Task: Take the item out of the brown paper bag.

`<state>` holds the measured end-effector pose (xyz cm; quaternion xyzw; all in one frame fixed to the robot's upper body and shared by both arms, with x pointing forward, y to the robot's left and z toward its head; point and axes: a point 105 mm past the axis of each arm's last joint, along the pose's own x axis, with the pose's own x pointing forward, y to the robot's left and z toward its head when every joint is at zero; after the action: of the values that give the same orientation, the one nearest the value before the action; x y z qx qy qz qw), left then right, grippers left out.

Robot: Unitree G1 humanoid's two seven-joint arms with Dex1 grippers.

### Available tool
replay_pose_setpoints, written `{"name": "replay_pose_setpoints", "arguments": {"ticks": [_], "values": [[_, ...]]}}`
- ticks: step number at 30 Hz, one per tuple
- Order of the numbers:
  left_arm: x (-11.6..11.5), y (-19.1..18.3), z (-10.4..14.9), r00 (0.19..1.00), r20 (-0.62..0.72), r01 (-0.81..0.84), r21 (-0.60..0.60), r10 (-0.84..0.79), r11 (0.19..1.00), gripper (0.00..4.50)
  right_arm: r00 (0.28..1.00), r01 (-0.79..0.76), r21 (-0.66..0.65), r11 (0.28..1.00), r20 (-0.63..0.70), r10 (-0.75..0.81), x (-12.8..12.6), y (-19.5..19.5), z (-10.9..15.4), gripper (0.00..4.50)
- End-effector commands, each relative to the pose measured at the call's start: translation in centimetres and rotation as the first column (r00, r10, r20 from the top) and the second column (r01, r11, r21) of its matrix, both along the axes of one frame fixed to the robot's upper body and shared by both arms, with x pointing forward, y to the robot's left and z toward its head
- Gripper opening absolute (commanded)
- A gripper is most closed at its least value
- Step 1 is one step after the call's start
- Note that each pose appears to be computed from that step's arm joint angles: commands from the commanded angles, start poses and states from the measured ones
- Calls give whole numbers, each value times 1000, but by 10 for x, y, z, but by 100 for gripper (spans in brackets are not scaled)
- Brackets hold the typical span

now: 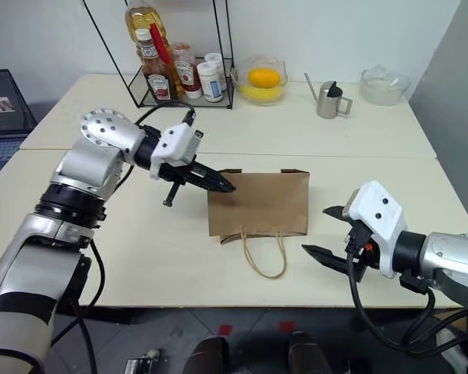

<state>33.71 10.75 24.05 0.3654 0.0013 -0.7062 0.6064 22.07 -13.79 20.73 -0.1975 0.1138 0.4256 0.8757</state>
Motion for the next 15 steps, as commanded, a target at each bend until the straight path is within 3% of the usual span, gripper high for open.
{"name": "replay_pose_setpoints", "arguments": {"ticks": [1,7,15], "values": [[-18,-2,1,996,36,81,11,-81,997,60,999,-33,3,999,43,33,-6,8,3,402],[-41,-10,-30,974,74,211,70,-216,975,244,998,-55,4,998,20,55,-10,14,-8,402],[-46,-24,-57,934,114,321,147,-339,936,244,998,-68,-6,998,-6,68,-14,19,-18,402]]}}
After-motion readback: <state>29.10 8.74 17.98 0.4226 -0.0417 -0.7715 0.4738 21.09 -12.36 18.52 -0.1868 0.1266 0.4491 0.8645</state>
